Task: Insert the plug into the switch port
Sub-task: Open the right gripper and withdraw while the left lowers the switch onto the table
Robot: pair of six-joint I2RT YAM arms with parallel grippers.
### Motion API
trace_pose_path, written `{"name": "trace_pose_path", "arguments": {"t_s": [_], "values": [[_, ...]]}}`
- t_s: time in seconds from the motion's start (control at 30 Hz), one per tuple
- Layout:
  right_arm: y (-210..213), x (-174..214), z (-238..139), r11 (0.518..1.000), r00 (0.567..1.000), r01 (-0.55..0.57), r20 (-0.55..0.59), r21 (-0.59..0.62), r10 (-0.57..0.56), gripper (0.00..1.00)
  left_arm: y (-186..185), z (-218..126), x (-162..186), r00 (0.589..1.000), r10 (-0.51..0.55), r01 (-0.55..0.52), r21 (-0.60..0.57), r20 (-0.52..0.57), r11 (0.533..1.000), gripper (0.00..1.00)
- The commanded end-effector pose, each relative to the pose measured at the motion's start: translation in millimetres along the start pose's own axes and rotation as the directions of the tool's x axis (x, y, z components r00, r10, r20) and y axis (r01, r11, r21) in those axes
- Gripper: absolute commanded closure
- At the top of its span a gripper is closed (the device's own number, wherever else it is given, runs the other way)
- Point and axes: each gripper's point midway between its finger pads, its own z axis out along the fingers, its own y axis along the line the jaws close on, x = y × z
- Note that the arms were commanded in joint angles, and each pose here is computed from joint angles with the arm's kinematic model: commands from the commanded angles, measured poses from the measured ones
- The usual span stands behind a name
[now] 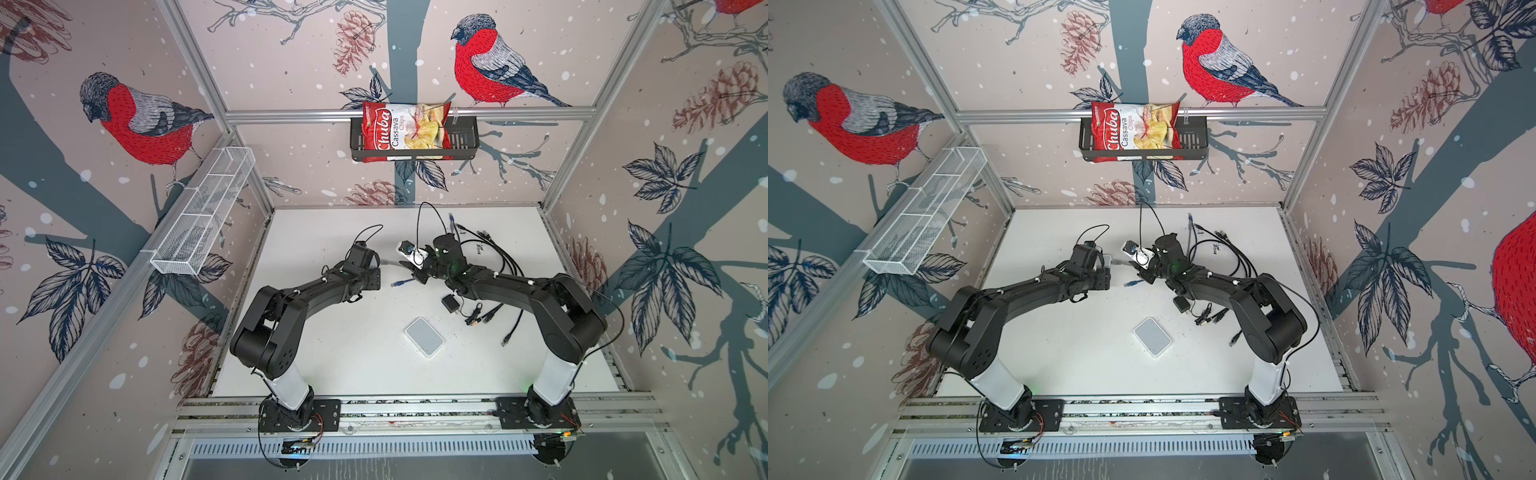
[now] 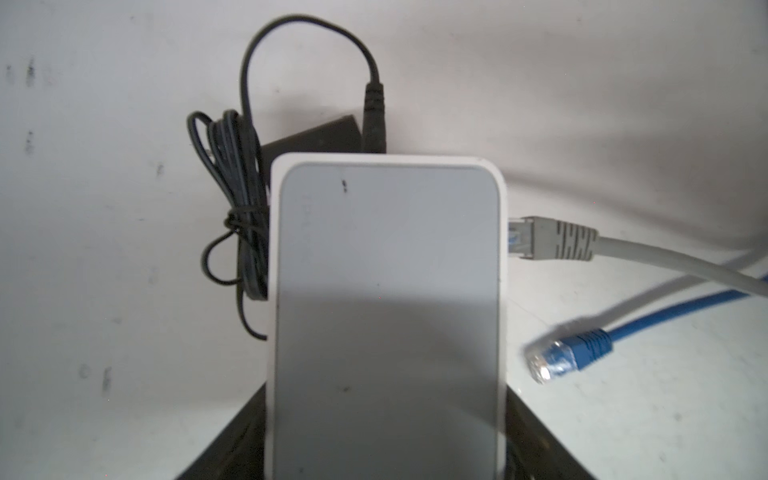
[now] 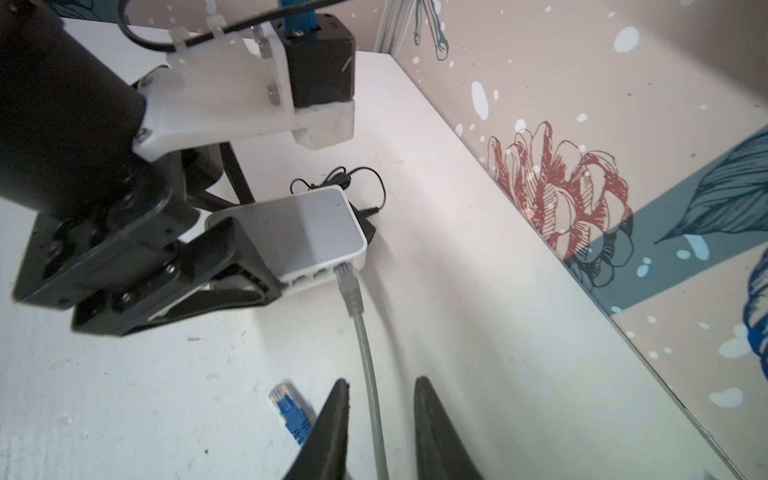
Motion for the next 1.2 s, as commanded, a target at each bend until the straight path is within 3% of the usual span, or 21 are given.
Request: {"name": "trace_pose_path", "arguments": {"t_s": [0.0,0.3,0.5,0.57,0.73,0.9,1.17], "values": [[-12.0,2.2,-5.8,0.999,1.0,-0.025,-0.007,0.043,0.026,0.71,9.9,8.0,-0.6,1.0,-0.006,0.005,-0.065,-0.017,0.998,0.43],[-25.6,29.4,-16.2,0.996,0.996,0.003,-0.088,0.086,0.005,0.71,19.9,26.3,24.6,0.995,-0.007,-0.004,-0.115,-0.099,0.993,0.34],[-42.3,32.4,-26.6,0.991,0.994,-0.018,-0.103,0.134,0.032,0.71,19.6,19.3,15.7,0.998,-0.008,0.0,-0.116,-0.069,0.993,0.18],[-51.0,34.0,-29.5,0.986,0.991,-0.042,-0.118,0.161,0.061,0.71,18.6,15.0,10.2,0.999,-0.005,0.0,-0.111,-0.051,0.994,0.04],[-78.9,38.4,-39.0,0.953,0.969,-0.17,-0.13,0.253,0.208,0.71,14.1,0.9,-5.7,1.0,-0.002,0.002,-0.086,0.007,0.996,0.03],[-88.2,33.2,-49.7,0.919,0.941,-0.293,-0.093,0.265,0.327,0.7,7.7,-18.5,-19.5,0.996,0.019,-0.016,-0.034,0.088,0.999,0.03],[-67.4,18.0,-57.7,0.942,0.947,-0.3,-0.075,0.152,0.314,0.69,-4.7,-58.1,-29.4,0.973,0.035,-0.056,0.086,0.23,0.995,0.03]]}}
